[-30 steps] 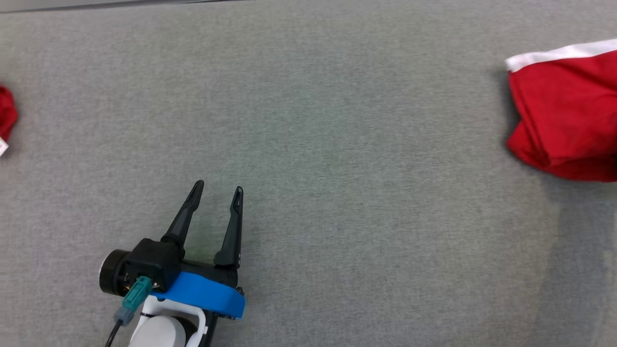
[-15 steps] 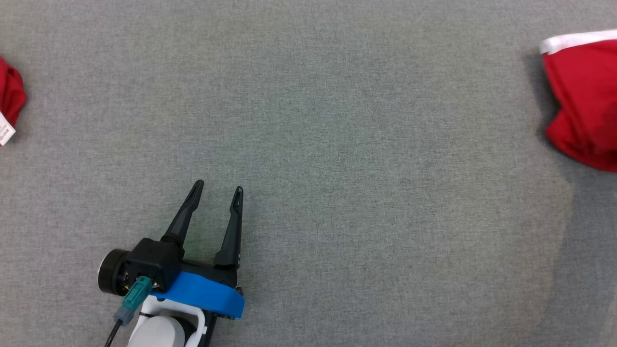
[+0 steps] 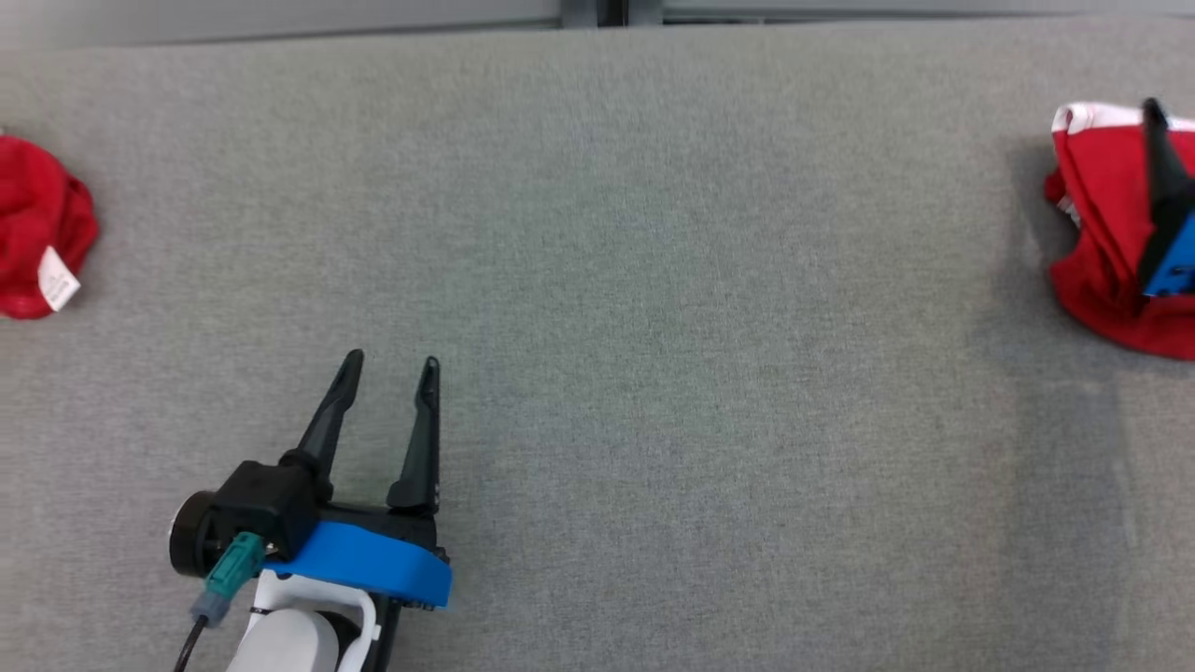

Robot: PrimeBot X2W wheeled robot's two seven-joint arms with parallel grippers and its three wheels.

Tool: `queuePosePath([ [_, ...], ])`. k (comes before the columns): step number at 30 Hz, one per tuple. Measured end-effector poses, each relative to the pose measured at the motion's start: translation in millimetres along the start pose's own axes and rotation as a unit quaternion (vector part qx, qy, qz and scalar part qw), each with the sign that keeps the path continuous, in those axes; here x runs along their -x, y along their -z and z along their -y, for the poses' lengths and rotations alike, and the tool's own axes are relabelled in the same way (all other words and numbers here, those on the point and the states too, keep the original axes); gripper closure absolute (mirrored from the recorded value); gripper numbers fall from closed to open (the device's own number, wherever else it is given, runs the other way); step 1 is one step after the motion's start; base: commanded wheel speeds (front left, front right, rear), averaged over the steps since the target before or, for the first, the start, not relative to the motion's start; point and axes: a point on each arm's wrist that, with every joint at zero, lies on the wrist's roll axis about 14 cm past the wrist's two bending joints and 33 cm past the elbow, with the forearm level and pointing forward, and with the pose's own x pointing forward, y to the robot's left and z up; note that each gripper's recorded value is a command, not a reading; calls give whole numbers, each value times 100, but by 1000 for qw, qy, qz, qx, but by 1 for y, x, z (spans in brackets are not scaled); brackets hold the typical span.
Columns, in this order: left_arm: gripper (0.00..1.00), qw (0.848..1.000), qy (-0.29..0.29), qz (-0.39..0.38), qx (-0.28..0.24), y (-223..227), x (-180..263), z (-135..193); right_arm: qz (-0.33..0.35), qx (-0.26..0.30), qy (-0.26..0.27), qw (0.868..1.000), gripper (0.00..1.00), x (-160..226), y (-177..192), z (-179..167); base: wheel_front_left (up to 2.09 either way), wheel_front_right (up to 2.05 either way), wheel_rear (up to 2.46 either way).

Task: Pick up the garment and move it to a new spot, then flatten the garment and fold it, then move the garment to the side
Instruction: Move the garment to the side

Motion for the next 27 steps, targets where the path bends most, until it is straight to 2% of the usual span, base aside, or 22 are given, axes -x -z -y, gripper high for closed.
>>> queuePosePath([
  [5, 0, 999, -39, 31, 3, -22, 13, -19, 71, -13, -41, 997, 0, 14, -43, -37, 0, 0, 0],
  [8, 0, 997, -67, 48, 10, -34, 24, -32, 102, -25, -65, 992, 0, 29, -54, -60, 0, 0, 0],
  [15, 0, 990, -125, 54, 39, -31, 60, -54, 123, -88, -96, 984, 0, 70, -35, -107, 0, 0, 0],
  [25, 0, 985, -161, 50, 46, -13, 108, -62, 150, -86, -123, 977, 0, 129, -5, -141, 0, 0, 0],
  [27, 0, 985, -162, 46, 45, -8, 116, -60, 150, -111, -136, 973, 0, 141, 3, -149, 0, 0, 0],
])
